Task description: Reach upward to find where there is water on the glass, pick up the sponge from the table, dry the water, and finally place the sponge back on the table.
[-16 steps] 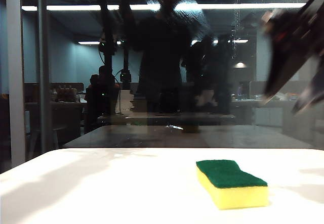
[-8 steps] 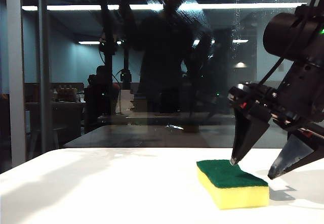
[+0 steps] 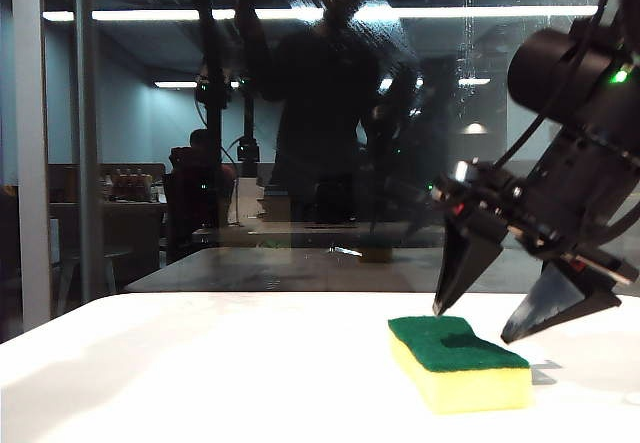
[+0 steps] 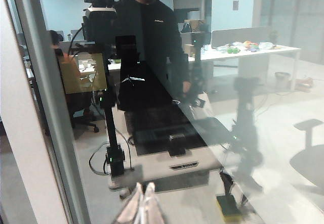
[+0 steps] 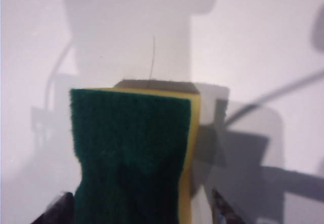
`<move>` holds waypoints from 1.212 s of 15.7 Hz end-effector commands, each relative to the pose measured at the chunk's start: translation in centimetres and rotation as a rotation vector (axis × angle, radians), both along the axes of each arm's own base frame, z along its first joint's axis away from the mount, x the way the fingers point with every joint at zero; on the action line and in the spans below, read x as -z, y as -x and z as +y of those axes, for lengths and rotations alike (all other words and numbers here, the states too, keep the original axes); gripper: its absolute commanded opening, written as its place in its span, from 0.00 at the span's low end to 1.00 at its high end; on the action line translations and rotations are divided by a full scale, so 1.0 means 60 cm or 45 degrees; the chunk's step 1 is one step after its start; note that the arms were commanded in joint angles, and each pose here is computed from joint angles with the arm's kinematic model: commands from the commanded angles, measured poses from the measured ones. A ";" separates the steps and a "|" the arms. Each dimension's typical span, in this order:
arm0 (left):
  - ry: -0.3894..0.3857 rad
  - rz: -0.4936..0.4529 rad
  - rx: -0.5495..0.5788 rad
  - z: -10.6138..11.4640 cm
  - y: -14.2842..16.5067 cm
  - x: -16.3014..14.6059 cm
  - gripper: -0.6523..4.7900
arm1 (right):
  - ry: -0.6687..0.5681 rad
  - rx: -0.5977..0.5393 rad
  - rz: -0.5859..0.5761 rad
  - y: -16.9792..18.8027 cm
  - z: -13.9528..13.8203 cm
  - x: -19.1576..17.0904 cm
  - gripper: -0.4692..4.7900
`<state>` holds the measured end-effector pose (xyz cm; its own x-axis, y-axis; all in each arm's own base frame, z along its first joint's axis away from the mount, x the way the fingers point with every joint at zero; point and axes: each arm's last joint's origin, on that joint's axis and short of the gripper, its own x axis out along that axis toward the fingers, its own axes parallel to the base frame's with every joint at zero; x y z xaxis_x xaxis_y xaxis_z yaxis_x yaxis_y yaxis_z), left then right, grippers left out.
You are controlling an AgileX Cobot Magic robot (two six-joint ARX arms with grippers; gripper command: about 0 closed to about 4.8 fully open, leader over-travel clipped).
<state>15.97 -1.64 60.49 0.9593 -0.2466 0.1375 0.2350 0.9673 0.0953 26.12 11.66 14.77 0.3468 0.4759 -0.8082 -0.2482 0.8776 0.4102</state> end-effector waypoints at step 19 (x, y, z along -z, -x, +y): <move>-0.002 0.010 0.000 0.000 0.005 0.000 0.11 | 0.063 -0.032 0.060 -0.026 0.029 0.010 0.07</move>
